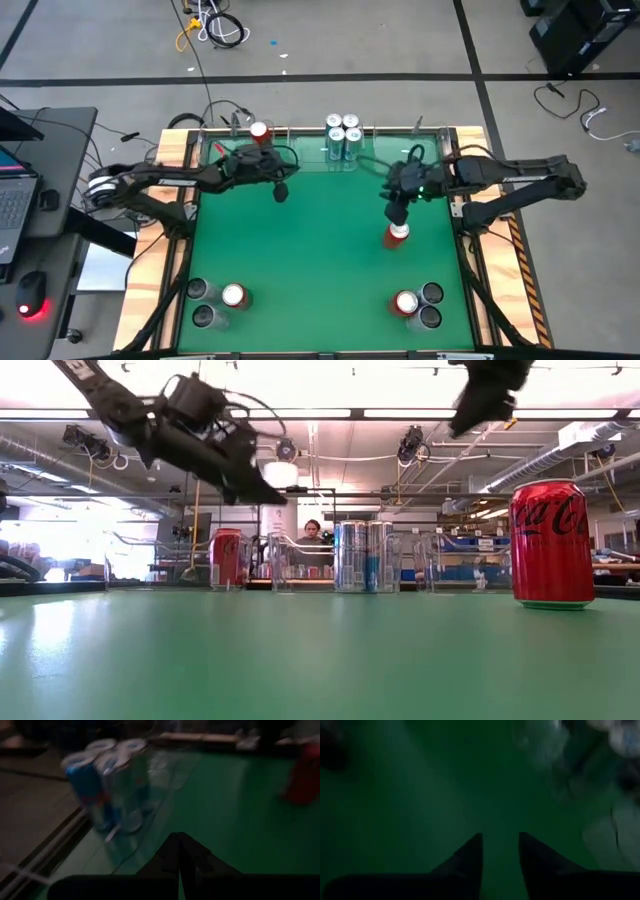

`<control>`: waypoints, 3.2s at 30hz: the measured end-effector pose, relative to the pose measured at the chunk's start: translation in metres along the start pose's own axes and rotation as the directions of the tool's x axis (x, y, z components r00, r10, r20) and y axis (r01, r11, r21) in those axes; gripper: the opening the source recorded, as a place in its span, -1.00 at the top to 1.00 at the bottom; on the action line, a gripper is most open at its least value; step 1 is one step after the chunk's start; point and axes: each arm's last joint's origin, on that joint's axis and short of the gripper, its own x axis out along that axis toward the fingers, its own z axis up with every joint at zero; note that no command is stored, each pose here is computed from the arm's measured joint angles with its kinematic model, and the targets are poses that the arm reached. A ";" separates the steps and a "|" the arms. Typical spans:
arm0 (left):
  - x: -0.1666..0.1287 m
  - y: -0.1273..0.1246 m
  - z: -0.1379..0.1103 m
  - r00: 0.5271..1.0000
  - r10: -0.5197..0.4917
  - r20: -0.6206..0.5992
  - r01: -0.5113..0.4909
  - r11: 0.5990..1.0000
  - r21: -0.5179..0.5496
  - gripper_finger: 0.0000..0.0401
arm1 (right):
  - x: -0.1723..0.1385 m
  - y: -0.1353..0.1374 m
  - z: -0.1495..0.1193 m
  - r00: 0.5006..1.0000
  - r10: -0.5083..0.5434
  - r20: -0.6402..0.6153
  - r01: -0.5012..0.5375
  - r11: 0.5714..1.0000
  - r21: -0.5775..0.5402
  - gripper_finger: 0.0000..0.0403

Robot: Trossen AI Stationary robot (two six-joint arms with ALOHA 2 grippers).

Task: Sort soda cans
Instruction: Put the red soda can into the transparent left bin

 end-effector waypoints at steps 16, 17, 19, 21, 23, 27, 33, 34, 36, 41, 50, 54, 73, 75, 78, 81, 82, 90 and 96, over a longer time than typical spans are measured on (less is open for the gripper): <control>-0.069 -0.019 0.005 0.963 -0.189 0.191 0.192 0.981 0.002 0.98 | 0.035 0.047 -0.045 0.925 -0.123 -0.358 0.107 0.992 -0.065 -0.69; -0.072 -0.019 0.005 0.964 -0.189 0.187 0.193 0.981 0.001 0.98 | 0.037 0.048 -0.046 0.916 -0.141 -0.376 0.123 0.990 -0.071 -0.72; -0.076 -0.019 0.005 0.967 -0.187 0.175 0.190 0.982 0.001 0.98 | 0.042 0.049 -0.050 0.896 -0.174 -0.408 0.148 0.984 -0.095 -0.75; -0.082 -0.019 0.006 0.967 -0.184 0.177 0.186 0.982 0.002 0.98 | 0.046 0.050 -0.052 0.880 -0.200 -0.432 0.167 0.980 -0.112 -0.76; -0.086 -0.018 0.007 0.966 -0.183 0.180 0.185 0.983 0.011 0.98 | 0.051 0.052 -0.054 0.866 -0.208 -0.455 0.172 0.978 -0.120 -0.76; -0.096 -0.018 0.008 0.966 -0.183 0.181 0.182 0.983 0.023 0.98 | 0.061 0.056 -0.058 0.830 -0.210 -0.517 0.167 0.977 -0.130 -0.71; -0.111 -0.018 0.007 0.969 -0.178 0.171 0.176 0.984 0.022 0.98 | 0.072 0.058 -0.061 0.796 -0.241 -0.555 0.169 0.969 -0.178 -0.42; -0.113 -0.018 0.007 0.969 -0.178 0.170 0.177 0.984 0.021 0.98 | 0.073 0.058 -0.060 0.797 -0.240 -0.555 0.164 0.969 -0.184 -0.37; -0.119 -0.018 0.007 0.971 -0.170 0.171 0.169 0.985 0.020 0.98 | 0.073 0.058 -0.053 0.811 -0.228 -0.539 0.154 0.972 -0.180 -0.36; -0.133 -0.017 0.008 0.967 -0.160 0.197 0.159 0.987 0.018 0.98 | 0.067 0.060 -0.010 0.893 -0.179 -0.414 0.113 0.977 -0.179 -0.36; -0.145 -0.015 0.003 0.981 -0.093 0.168 0.099 0.995 -0.027 0.98 | 0.079 0.063 0.096 0.966 -0.143 -0.216 0.081 0.958 -0.274 -0.36; -0.152 -0.015 0.003 0.979 -0.072 0.189 0.079 0.996 -0.028 0.98 | 0.091 0.066 0.140 0.982 -0.126 -0.142 0.075 0.945 -0.319 -0.36; -0.179 -0.008 0.000 0.966 0.050 0.252 -0.024 0.994 -0.105 0.98 | 0.151 0.035 0.230 0.972 -0.068 0.223 0.154 0.905 -0.396 -0.36; -0.179 -0.006 -0.001 0.967 0.084 0.239 -0.057 0.991 -0.118 0.98 | 0.154 0.030 0.234 0.967 -0.051 0.248 0.147 0.912 -0.384 -0.36; -0.176 -0.005 -0.004 0.973 0.109 0.201 -0.081 0.986 -0.143 0.98 | 0.156 0.025 0.235 0.972 -0.021 0.235 0.112 0.916 -0.384 -0.36; -0.175 -0.005 -0.006 0.980 0.094 0.174 -0.067 0.986 -0.152 0.98 | 0.159 0.024 0.225 0.991 -0.033 0.130 0.083 0.914 -0.398 -0.36; -0.175 -0.005 -0.007 0.981 0.086 0.174 -0.058 0.985 -0.160 0.98 | 0.159 0.026 0.221 0.995 -0.039 0.092 0.073 0.914 -0.399 -0.36; -0.174 -0.007 -0.006 0.983 0.006 0.181 0.022 0.988 -0.151 0.98 | 0.177 0.045 0.183 0.988 -0.061 -0.139 0.001 0.917 -0.398 -0.36; -0.171 -0.008 -0.006 0.985 -0.031 0.168 0.056 0.988 -0.146 0.98 | 0.198 0.049 0.168 0.984 -0.050 -0.168 -0.019 0.922 -0.388 -0.36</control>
